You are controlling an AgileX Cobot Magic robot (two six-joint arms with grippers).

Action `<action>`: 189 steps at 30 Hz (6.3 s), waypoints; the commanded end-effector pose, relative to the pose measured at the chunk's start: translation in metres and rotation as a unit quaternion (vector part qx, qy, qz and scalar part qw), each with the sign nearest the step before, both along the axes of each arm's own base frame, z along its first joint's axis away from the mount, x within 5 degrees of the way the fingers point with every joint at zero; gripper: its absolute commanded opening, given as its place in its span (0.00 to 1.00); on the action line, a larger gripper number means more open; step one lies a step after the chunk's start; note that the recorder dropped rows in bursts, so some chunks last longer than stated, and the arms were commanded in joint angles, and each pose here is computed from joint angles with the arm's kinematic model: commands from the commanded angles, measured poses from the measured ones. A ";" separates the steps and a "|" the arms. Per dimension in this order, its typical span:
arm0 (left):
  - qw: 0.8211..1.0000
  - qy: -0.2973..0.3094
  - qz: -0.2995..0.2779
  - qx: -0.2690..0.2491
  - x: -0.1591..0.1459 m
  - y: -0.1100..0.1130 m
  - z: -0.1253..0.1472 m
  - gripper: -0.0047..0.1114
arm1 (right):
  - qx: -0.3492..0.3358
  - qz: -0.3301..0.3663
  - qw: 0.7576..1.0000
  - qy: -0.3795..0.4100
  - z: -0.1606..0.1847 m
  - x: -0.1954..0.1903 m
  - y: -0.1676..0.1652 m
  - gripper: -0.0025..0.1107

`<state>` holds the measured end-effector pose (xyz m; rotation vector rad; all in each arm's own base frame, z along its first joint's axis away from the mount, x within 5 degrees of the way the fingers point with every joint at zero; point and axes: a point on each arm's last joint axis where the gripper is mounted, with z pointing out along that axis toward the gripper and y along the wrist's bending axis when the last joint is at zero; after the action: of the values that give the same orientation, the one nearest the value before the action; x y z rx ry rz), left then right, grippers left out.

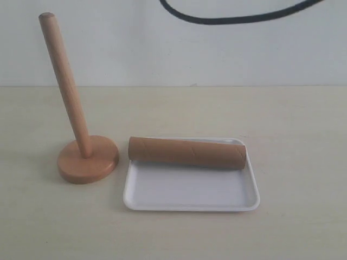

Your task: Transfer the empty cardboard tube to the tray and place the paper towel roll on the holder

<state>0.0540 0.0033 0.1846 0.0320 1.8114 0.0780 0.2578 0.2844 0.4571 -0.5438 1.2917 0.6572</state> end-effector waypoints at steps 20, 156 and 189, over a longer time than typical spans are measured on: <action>1.000 -0.006 -0.001 -0.006 0.000 0.000 0.000 0.08 | -0.034 0.035 0.999 0.019 -0.013 0.026 0.055 0.02; 1.000 -0.006 -0.001 -0.006 0.000 0.000 0.000 0.08 | -0.122 0.021 0.991 0.050 -0.095 0.041 0.069 0.87; 1.000 -0.006 -0.001 -0.006 0.000 0.000 0.000 0.08 | -0.192 0.040 0.979 0.061 0.068 -0.102 -0.097 0.02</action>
<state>0.0540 0.0033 0.1846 0.0320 1.8114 0.0780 0.1655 0.2044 0.5186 -0.9081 1.4885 0.5429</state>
